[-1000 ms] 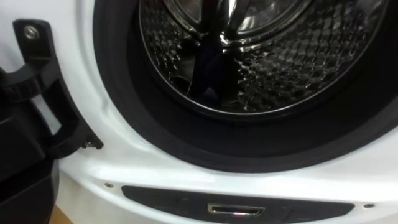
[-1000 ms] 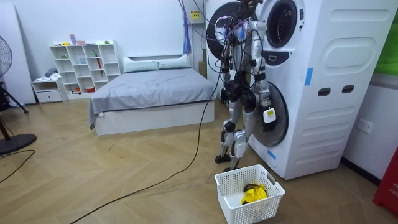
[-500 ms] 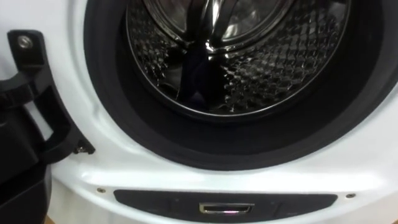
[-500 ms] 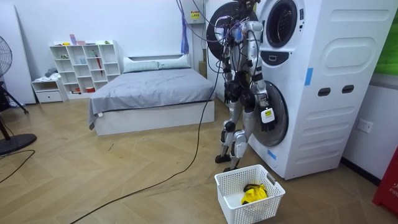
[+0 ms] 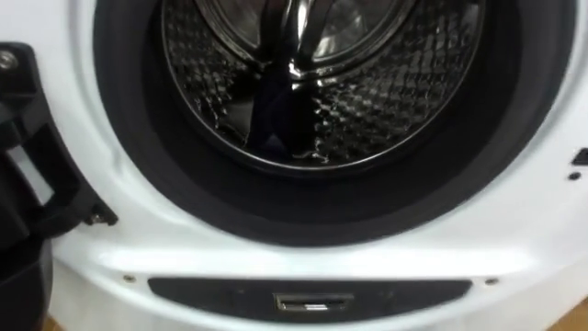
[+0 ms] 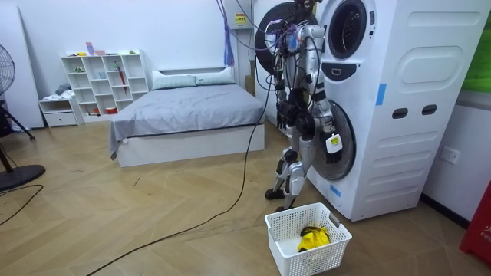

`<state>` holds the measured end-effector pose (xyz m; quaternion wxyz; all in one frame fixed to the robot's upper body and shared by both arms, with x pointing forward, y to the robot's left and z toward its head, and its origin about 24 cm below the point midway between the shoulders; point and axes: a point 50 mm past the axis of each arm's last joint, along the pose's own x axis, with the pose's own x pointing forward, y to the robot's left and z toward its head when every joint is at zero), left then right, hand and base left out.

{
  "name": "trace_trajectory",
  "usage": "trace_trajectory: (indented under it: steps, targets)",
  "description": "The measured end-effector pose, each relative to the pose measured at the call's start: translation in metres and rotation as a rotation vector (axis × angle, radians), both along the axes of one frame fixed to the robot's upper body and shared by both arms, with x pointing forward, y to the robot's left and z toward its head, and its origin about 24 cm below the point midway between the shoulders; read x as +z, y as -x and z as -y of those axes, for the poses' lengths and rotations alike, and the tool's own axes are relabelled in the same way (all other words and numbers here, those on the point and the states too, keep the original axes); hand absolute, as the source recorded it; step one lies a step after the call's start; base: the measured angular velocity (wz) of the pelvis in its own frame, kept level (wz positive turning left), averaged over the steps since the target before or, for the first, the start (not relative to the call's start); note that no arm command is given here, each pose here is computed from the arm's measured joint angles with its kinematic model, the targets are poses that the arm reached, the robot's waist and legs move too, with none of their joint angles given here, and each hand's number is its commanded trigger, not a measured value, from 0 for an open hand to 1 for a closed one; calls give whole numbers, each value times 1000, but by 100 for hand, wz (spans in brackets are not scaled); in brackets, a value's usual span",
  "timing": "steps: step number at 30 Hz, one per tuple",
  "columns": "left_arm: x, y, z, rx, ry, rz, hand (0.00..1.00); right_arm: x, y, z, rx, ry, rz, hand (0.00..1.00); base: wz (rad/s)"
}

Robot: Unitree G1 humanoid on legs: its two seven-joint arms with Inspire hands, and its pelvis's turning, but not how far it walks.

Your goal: Pick clothes from washing machine

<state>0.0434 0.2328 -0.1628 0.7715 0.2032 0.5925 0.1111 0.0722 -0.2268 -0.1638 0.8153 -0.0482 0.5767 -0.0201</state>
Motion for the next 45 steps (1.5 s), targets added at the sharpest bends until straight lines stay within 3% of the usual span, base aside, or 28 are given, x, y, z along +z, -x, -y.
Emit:
trace_trajectory:
  steps: [4,8,12,18,23,28,35,45]
  targets:
    - [1,-13,2,8,37,34,0,3,-8,7,7,52,24,0,-38]
    - [9,-61,5,-27,60,169,0,4,-8,9,-95,38,54,0,25]
    - [15,-84,12,-125,64,220,0,5,-14,9,-157,33,78,0,16]
    - [1,-35,8,-95,73,74,0,4,-6,8,-208,11,65,0,-3]
    - [0,-16,-2,-70,29,40,0,3,1,13,-239,9,51,0,14]
    - [3,-18,-10,27,10,83,0,0,4,2,-101,6,10,0,-24]
    - [3,-20,-4,110,48,146,0,1,-4,3,-44,32,9,0,-10]
    - [2,-18,-4,120,48,141,0,4,-22,2,13,47,49,0,17]
